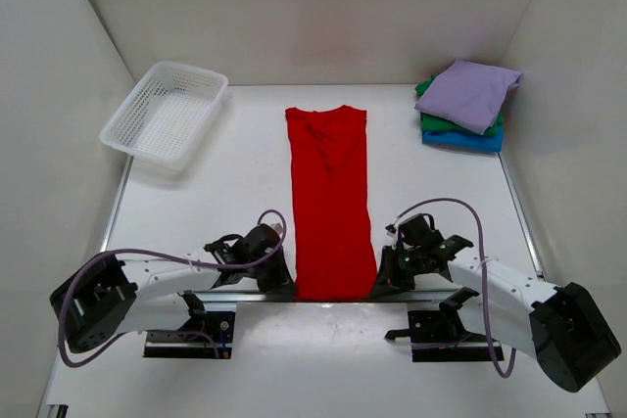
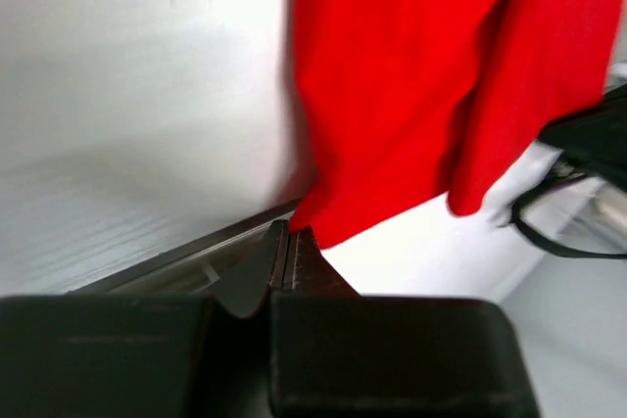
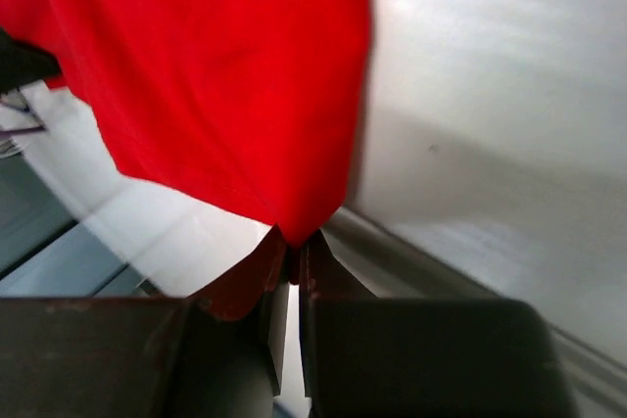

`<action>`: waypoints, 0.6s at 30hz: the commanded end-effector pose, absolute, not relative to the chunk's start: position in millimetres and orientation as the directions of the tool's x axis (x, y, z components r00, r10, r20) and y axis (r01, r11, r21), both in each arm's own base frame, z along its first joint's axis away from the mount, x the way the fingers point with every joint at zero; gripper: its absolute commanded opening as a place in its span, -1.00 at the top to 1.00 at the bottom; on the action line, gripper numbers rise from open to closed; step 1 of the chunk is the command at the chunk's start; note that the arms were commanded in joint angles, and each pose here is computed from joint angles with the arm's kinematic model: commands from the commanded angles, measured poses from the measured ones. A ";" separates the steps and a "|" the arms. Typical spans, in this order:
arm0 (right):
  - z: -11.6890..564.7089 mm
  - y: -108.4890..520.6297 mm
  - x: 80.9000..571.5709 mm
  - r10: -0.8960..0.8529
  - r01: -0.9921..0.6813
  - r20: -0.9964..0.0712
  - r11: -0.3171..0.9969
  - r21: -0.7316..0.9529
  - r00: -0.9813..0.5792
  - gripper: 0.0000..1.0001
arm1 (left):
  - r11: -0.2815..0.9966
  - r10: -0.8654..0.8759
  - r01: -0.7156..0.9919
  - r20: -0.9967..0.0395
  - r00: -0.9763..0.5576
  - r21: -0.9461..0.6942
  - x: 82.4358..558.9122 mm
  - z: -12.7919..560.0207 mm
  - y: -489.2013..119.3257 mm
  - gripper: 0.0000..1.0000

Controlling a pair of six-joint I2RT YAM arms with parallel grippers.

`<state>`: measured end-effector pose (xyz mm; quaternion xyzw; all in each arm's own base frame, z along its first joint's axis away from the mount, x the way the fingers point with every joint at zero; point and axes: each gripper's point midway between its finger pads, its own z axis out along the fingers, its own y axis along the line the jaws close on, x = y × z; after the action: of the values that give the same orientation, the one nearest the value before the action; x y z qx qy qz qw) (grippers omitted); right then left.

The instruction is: Fold and stack the t-shirts

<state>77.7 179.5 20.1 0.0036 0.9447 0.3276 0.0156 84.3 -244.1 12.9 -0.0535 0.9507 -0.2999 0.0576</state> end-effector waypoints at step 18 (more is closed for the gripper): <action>114.3 172.8 392.0 0.065 -0.110 -0.274 0.809 0.577 -0.959 0.19 | 0.710 -0.389 -0.117 -0.249 -0.887 -0.694 433.1 98.1 -217.3 -0.19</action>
<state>371.7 189.2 113.7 -0.0065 0.9332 0.3343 0.1318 404.6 -225.3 94.4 -0.1536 0.9053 -0.3503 0.1846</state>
